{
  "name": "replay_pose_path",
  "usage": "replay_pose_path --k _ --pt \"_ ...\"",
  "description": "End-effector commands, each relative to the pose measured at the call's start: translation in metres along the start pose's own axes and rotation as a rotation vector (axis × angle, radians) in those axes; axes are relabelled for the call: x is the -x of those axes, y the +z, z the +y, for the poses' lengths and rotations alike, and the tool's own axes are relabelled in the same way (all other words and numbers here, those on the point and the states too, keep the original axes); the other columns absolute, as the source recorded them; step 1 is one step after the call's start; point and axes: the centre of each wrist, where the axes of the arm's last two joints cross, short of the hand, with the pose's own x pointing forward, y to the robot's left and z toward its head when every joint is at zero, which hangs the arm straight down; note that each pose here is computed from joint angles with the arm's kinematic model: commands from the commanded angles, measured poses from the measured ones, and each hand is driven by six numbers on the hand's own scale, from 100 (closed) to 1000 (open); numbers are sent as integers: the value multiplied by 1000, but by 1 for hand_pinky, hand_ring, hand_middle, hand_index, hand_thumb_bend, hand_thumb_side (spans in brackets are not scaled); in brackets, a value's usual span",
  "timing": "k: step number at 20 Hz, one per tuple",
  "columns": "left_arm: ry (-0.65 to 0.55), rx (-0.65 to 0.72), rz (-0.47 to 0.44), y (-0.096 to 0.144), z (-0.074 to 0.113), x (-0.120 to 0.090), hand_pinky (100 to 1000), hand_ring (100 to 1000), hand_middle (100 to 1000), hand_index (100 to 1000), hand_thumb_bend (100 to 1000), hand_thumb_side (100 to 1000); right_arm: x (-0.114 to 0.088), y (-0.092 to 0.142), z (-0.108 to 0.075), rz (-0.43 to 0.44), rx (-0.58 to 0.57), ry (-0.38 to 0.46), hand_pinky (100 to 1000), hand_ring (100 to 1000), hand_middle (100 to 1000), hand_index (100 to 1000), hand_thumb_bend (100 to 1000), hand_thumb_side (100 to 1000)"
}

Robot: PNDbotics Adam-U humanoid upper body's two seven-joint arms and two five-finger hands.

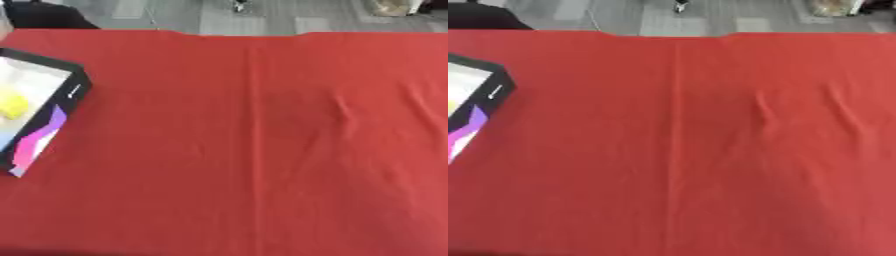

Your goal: Pick up the objects with one hand, pass them to the other hand, and then place them into the box on the other side of the table.

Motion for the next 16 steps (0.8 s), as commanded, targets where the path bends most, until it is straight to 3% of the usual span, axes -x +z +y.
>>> replay_pose_path --k 1,4,8,11,12,16 --pt "335 -163 -106 3 10 -13 1000 752 750 798 100 576 -4 -4 -6 -18 64 -25 437 631 638 540 191 242" --pt "659 -193 -157 12 -8 -15 1000 764 772 803 100 610 2 1 -8 -13 107 -45 441 634 639 542 100 278" --pt "974 -120 -226 23 -23 -33 1000 757 774 794 100 643 11 6 -9 0 134 -51 442 642 646 546 100 293" --pt "1113 -67 -218 30 -33 -42 1000 741 767 791 100 665 14 9 -10 -3 147 -60 441 644 647 553 118 246" --pt "1134 -53 -215 32 -36 -43 1000 744 769 792 100 667 14 9 -11 -3 154 -65 438 644 652 559 190 216" --pt "1180 -7 -186 40 -51 -43 1000 741 782 801 124 681 20 12 -14 10 173 -86 432 657 690 578 251 215"
